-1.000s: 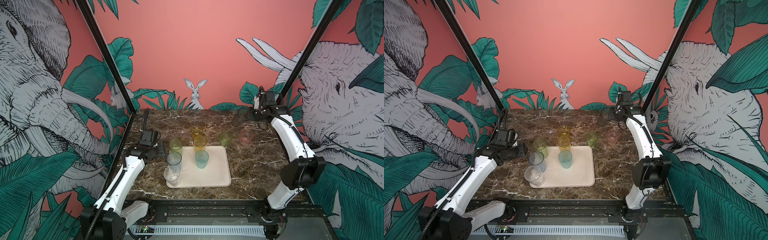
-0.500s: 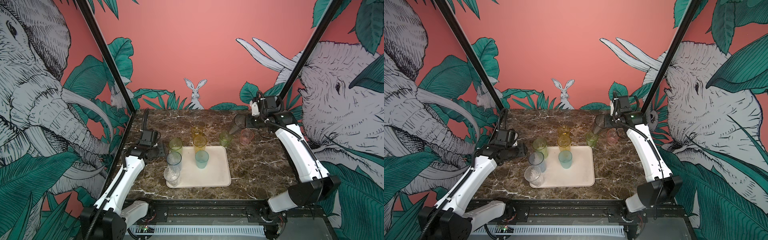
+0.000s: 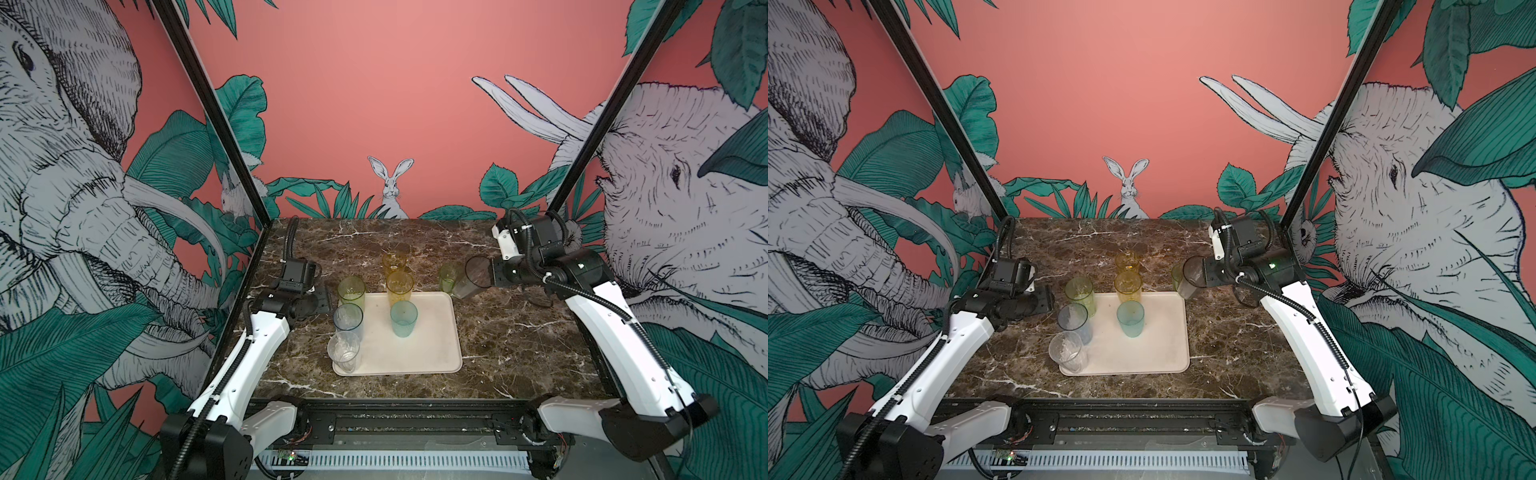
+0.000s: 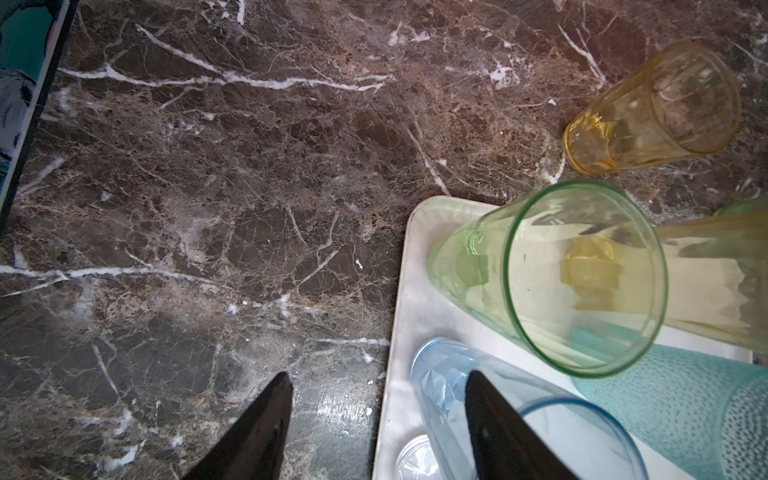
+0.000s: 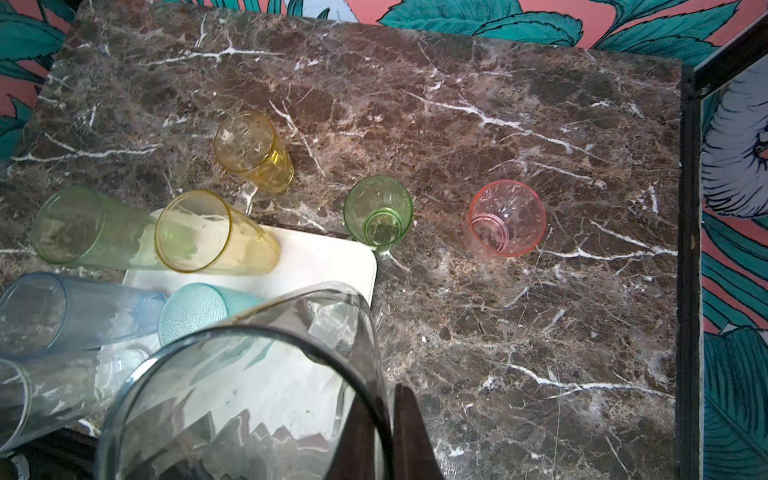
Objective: Place the glasses into the tray
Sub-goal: 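Lift the smoky cup with the right gripper and carry it toward the tray, then lower the smoky cup onto the tray edge nearest the robot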
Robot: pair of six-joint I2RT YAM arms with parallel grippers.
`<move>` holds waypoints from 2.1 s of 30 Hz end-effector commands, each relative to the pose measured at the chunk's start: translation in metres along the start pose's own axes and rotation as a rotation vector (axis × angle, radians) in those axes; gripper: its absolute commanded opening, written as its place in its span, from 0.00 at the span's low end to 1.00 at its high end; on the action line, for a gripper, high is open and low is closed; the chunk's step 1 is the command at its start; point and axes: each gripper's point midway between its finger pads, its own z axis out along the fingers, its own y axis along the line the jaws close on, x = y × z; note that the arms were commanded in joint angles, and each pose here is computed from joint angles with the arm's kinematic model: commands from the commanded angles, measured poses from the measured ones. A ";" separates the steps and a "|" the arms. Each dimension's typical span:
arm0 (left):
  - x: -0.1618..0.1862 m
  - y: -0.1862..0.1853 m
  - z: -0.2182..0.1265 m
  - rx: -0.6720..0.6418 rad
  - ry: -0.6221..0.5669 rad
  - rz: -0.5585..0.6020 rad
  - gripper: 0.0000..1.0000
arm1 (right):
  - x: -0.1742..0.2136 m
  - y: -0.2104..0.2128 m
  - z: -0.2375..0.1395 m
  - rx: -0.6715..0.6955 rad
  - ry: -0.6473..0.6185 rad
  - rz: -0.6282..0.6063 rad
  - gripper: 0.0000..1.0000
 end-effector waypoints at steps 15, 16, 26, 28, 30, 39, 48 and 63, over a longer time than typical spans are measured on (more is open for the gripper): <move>-0.008 0.002 -0.005 -0.012 -0.021 0.000 0.68 | 0.063 0.055 0.018 -0.076 0.088 -0.204 0.00; -0.008 0.002 -0.005 -0.013 -0.021 0.001 0.68 | 0.065 0.061 0.019 -0.082 0.087 -0.232 0.00; -0.008 0.001 -0.005 -0.010 -0.020 0.000 0.68 | 0.090 0.116 0.037 -0.184 0.147 -0.411 0.00; -0.008 0.001 -0.004 -0.010 -0.018 0.002 0.68 | 0.095 0.125 0.042 -0.202 0.156 -0.430 0.00; -0.008 0.002 -0.005 -0.011 -0.018 0.005 0.68 | 0.096 0.136 0.046 -0.233 0.155 -0.434 0.00; -0.008 0.001 -0.003 -0.010 -0.013 0.006 0.68 | 0.123 0.162 0.073 -0.328 0.174 -0.467 0.00; -0.005 0.001 0.001 -0.009 -0.006 0.002 0.68 | 0.133 0.173 0.087 -0.291 0.175 -0.505 0.00; 0.001 0.002 0.003 -0.008 0.004 -0.002 0.68 | 0.140 0.195 0.094 -0.302 0.183 -0.544 0.00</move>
